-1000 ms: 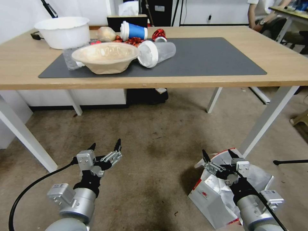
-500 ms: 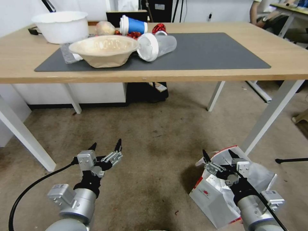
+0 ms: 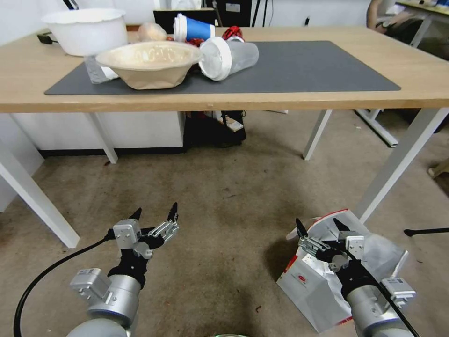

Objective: Pick up the food delivery bag from the floor and place it on the table.

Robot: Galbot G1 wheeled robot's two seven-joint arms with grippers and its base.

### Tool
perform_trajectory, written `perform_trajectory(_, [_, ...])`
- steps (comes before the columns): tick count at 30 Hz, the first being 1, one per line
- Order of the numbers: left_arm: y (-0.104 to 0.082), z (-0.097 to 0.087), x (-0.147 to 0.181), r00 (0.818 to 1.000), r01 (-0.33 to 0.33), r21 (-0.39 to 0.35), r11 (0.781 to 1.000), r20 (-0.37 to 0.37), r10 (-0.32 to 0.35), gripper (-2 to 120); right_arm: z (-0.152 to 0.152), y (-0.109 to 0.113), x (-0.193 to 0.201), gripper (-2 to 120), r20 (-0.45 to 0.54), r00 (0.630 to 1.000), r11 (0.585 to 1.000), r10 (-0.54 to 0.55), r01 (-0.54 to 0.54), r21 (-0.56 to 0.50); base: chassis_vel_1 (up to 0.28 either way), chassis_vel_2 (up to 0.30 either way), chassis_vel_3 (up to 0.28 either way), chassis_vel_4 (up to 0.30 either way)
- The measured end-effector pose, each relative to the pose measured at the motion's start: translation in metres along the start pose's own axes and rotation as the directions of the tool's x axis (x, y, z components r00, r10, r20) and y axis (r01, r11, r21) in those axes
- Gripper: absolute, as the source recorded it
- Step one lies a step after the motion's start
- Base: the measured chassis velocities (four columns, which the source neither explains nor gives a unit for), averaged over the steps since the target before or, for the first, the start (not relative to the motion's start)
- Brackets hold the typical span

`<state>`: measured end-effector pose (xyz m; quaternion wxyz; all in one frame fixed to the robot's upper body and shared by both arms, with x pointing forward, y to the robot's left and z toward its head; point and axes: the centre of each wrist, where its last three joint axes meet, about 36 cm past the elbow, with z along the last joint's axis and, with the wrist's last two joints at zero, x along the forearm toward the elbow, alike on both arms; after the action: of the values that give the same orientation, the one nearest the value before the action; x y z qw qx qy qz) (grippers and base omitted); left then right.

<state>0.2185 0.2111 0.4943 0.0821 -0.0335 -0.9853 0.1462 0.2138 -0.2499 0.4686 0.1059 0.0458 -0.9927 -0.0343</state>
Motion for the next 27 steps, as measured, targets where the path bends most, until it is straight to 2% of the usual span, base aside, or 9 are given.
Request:
perform_trajectory(21, [0.002, 0.003, -0.002, 1.000, -0.007, 0.001, 1.000, 0.006, 0.007, 97, 0.001, -0.001, 0.000, 100, -0.004, 1.000, 1.000, 0.006, -0.006, 0.001, 0.000, 0.000, 0.000, 0.000])
perform_trajectory(27, [0.006, 0.005, -0.003, 0.999, -0.039, -0.026, 0.999, 0.031, 0.040, 103, -0.003, -0.015, 0.003, 100, 0.026, 0.999, 0.999, 0.039, -0.040, 0.025, 0.000, 0.000, 0.000, 0.000])
